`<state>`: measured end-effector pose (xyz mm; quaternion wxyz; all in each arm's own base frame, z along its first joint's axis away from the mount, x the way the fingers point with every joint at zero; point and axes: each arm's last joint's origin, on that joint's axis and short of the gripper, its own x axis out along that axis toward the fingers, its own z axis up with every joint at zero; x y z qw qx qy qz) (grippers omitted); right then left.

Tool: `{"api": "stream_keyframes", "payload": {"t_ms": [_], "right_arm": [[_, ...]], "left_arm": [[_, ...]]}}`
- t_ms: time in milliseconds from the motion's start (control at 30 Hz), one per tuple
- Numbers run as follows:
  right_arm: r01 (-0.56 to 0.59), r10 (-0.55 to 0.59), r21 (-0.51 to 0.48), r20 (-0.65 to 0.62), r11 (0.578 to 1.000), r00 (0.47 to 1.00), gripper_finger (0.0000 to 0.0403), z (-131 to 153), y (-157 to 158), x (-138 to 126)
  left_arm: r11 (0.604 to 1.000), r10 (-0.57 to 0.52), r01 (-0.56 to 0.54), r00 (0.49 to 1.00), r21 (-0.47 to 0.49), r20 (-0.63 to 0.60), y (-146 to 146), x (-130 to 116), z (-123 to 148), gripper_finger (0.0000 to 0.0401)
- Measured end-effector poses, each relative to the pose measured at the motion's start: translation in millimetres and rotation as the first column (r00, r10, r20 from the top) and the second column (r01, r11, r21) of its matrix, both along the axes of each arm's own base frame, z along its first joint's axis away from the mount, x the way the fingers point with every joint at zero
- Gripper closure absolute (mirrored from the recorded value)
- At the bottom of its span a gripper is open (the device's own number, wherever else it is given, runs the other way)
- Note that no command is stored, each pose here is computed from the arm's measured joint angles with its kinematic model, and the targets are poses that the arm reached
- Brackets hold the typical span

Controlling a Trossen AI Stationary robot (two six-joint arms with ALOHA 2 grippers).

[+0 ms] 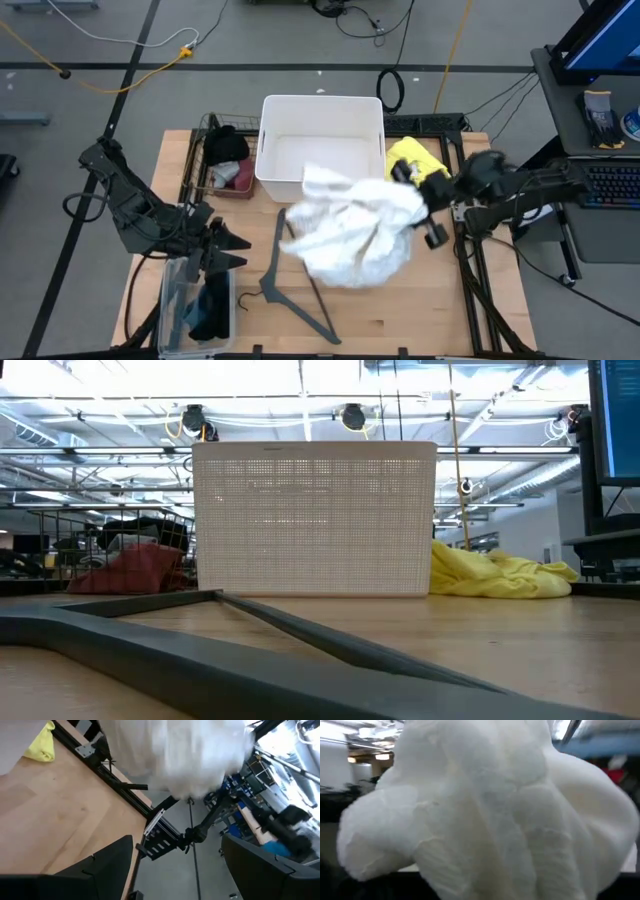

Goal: Pick & Place Cloths
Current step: Put the white shirt into the white bin

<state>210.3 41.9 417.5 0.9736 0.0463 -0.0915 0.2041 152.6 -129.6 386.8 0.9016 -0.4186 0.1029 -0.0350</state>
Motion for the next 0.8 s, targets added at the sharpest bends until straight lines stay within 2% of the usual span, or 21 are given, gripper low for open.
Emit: {"api": "stream_keyframes", "payload": {"t_ms": [200, 433, 567, 667, 800], "right_arm": [[0.163, -0.128, -0.161, 0.21, 0.973, 0.969, 0.0338, 42, -20, -8], [0.342, -0.222, -0.292, 0.374, 0.893, 0.901, 0.0338, 75, -37, -9], [0.437, -0.282, -0.322, 0.43, 0.84, 0.858, 0.0338, 80, -48, 0], [0.503, -0.353, -0.318, 0.427, 0.804, 0.833, 0.0338, 76, -60, 13], [0.532, -0.4, -0.326, 0.392, 0.782, 0.828, 0.0338, 67, -75, 30]], "left_arm": [[0.997, -0.014, 0.013, 1.0, 0.082, 0.012, 0, 0, 0, 0.0091], [0.98, -0.034, 0.028, 0.999, 0.199, 0.027, 0, 0, 0, 0.0091], [0.962, -0.048, 0.037, 0.998, 0.271, 0.036, 0, 0, 0, 0.0091], [0.95, -0.056, 0.041, 0.998, 0.309, 0.039, 0, 0, 0, 0.0091], [0.941, -0.061, 0.043, 0.997, 0.334, 0.042, 0, 0, 0, 0.0091]]}}
